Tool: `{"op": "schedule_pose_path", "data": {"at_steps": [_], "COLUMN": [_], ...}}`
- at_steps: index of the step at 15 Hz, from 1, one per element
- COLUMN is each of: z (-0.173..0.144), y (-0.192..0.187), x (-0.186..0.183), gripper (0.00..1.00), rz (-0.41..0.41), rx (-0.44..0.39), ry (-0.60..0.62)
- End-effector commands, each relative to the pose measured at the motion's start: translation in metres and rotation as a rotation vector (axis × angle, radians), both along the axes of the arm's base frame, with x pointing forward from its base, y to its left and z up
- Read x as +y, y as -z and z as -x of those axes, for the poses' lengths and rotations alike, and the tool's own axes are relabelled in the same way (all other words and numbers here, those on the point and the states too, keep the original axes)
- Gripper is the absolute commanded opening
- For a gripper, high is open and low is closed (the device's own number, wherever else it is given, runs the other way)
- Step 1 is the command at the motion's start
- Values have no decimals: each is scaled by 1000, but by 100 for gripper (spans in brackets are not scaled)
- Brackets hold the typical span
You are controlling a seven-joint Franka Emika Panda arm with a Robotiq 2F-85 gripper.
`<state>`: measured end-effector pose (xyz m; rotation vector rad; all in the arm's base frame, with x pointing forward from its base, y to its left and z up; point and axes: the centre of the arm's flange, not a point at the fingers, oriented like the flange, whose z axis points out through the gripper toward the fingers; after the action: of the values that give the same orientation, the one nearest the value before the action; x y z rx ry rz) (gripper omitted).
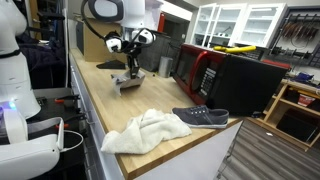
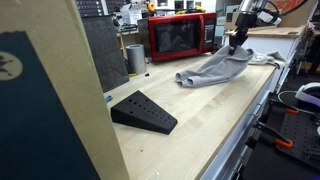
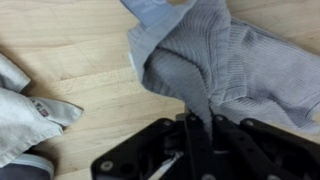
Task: Fold the grey towel once from top to bottom and twice from right to left.
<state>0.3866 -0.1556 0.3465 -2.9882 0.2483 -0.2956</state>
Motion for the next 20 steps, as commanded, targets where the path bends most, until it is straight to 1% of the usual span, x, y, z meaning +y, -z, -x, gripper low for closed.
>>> {"op": "schedule_pose_path", "data": {"at_steps": [1,6,11,15,20], "z": [4,-20,-49,-63,-71], "y": [-13,-21,-36,-45,-41], "x": [21,49,82,107,126], "gripper": [1,1,1,1,1], "rz": [37,95,85,95,134], "rx": [3,-8,-44,-63,-66], "ry": [-30,-64,-13,9,26]}}
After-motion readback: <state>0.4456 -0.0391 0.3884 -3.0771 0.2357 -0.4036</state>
